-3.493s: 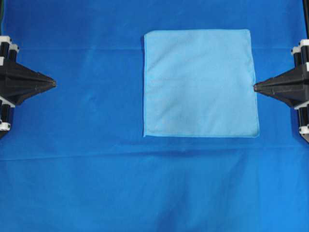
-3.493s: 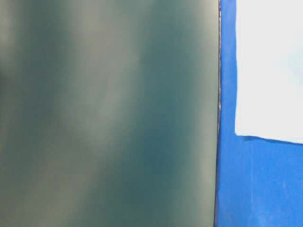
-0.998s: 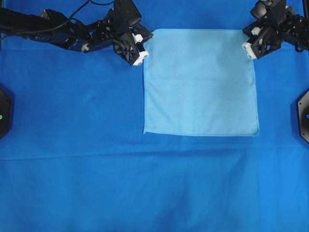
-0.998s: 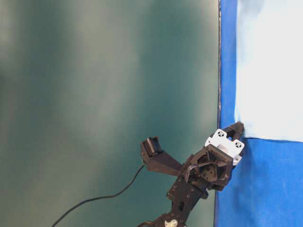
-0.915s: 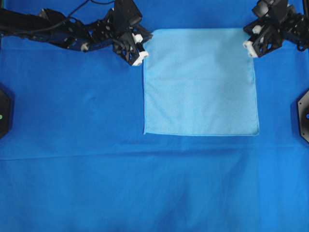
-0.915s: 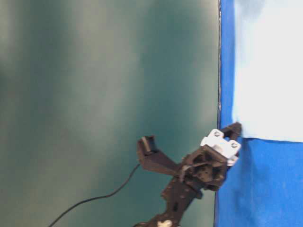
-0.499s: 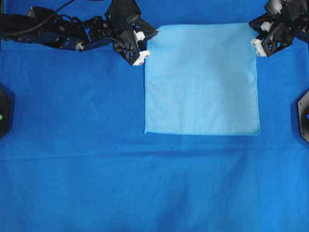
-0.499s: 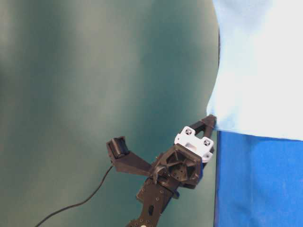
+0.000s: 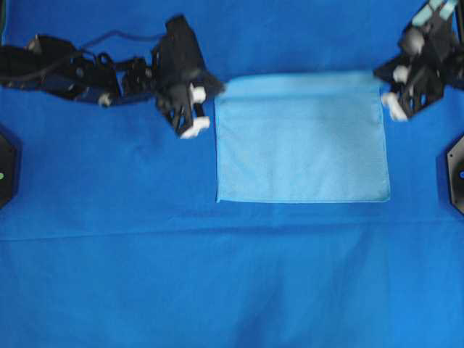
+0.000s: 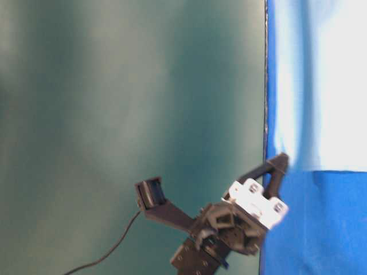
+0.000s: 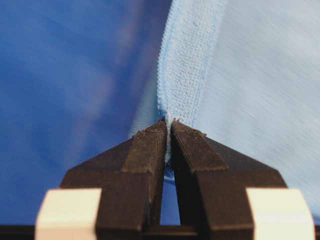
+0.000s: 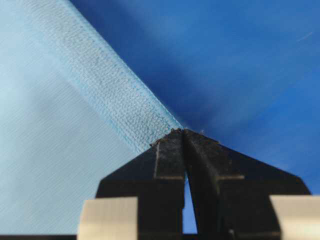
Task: Fold the light blue towel.
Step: 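Pull the far edge toward the near edge with both grippers, folding in half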
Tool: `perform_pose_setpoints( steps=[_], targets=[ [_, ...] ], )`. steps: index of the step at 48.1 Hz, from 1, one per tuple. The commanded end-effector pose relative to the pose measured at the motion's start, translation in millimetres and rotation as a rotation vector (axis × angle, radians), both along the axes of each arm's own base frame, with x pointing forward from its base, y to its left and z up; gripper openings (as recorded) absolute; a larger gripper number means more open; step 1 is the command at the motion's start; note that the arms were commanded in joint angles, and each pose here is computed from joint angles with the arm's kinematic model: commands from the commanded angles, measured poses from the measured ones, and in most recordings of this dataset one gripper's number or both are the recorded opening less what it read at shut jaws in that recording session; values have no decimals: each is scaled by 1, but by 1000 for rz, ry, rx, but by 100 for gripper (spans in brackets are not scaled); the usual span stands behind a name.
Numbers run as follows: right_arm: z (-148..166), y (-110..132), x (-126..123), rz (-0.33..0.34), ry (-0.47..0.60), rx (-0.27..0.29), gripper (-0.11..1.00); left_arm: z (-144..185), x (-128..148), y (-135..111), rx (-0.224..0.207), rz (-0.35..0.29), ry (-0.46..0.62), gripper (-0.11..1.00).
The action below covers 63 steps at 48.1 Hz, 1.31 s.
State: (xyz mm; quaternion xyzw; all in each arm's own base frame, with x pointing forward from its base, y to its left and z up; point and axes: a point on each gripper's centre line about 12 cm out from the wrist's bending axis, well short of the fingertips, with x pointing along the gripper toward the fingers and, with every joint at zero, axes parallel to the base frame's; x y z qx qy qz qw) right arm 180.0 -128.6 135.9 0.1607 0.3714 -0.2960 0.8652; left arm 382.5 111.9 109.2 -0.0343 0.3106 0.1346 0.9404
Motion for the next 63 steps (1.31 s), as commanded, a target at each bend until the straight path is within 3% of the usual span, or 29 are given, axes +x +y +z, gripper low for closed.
perform_pose_setpoints(
  steps=[1,19,28,37,56,59,63],
  targets=[
    [4,14,3,23,-14,32,2,9,1,-16,2,-41,-9,1],
    [-1,81,3,108,15,240,2,2,11,-104,-18,-256,21,1],
    [-4,108,5,163,39,309,2,2,13,-129,-40,-301,15,1],
    [-6,117,5,174,51,331,2,2,13,-133,-46,-306,14,1],
    [-9,116,10,182,54,320,2,-2,17,-125,-46,-287,20,2],
    [-9,116,12,182,53,319,2,-2,17,-125,-44,-288,20,6],
    [-9,116,14,183,40,319,2,-2,16,-125,-43,-287,22,21]
  ],
)
